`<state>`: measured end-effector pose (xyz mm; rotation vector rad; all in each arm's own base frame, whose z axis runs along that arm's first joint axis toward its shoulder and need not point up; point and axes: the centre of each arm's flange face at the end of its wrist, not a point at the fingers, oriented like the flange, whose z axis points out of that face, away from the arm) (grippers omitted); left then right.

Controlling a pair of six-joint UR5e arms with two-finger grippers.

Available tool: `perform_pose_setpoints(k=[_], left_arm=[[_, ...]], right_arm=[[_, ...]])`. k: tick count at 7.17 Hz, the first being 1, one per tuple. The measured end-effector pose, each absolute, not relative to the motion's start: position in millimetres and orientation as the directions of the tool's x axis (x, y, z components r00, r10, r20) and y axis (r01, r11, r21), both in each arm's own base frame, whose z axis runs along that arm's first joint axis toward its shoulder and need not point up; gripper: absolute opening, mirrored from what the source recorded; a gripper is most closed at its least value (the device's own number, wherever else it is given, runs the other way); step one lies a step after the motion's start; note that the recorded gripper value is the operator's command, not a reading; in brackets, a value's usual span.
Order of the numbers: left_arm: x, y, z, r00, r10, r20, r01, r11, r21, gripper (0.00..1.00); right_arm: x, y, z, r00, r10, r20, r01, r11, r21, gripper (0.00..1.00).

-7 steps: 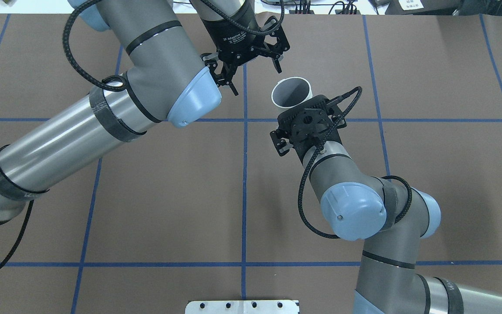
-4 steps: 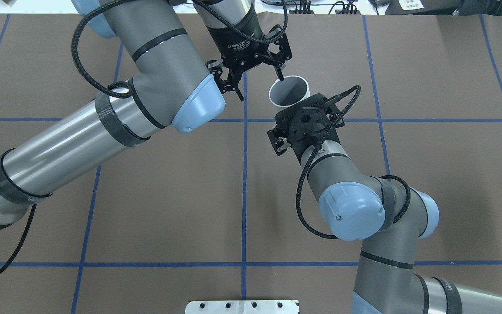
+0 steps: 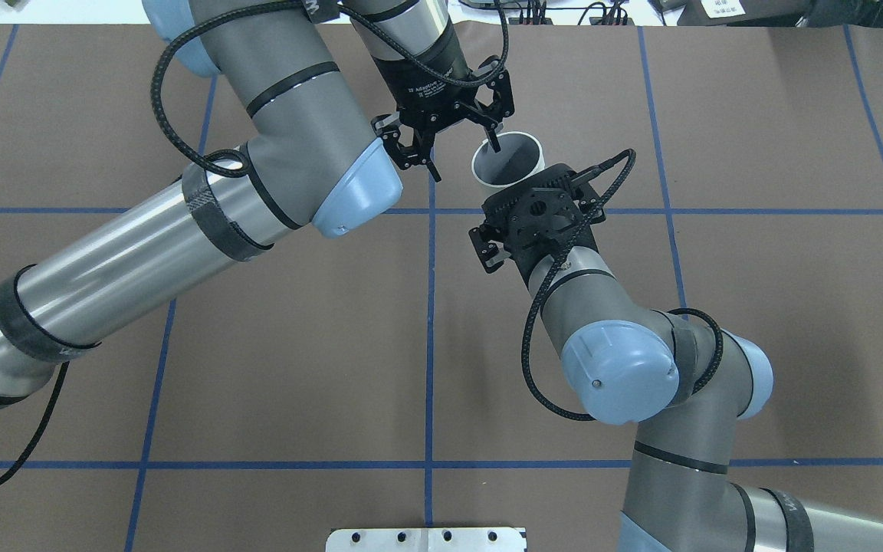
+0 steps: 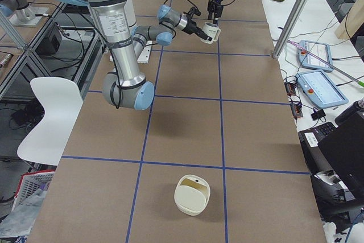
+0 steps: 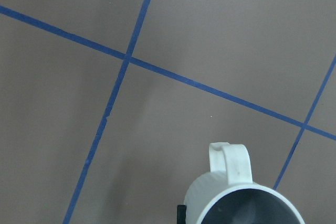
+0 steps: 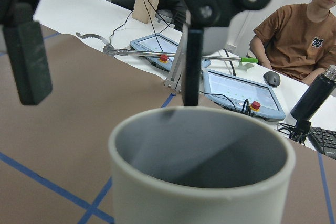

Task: Left arm hands cup to right arm to dump lemon

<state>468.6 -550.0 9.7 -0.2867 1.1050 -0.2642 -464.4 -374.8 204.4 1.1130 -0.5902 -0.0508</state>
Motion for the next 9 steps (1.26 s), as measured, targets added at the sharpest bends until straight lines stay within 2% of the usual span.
perform_pose_setpoints(k=[2,6,9], left_arm=[[475.2,-544.3,8.7,0.427,-0.342,-0.837,0.054,0.934,-0.354,0.58],[487.1,-532.5,5.5,0.432,-0.329,-0.84,0.031,0.936,-0.351,0.43],[490.4,-529.7,5.2,0.433,-0.325,-0.84,0.025,0.937,-0.35,0.38]], right_arm=[[-463.8,-374.7,203.8,0.846,-0.326,0.422,-0.25,0.457,0.854,0.0],[-463.6,-374.5,203.3,0.844,-0.327,0.425,-0.253,0.456,0.853,0.0],[-463.4,-374.2,203.3,0.843,-0.328,0.427,-0.254,0.456,0.853,0.01]])
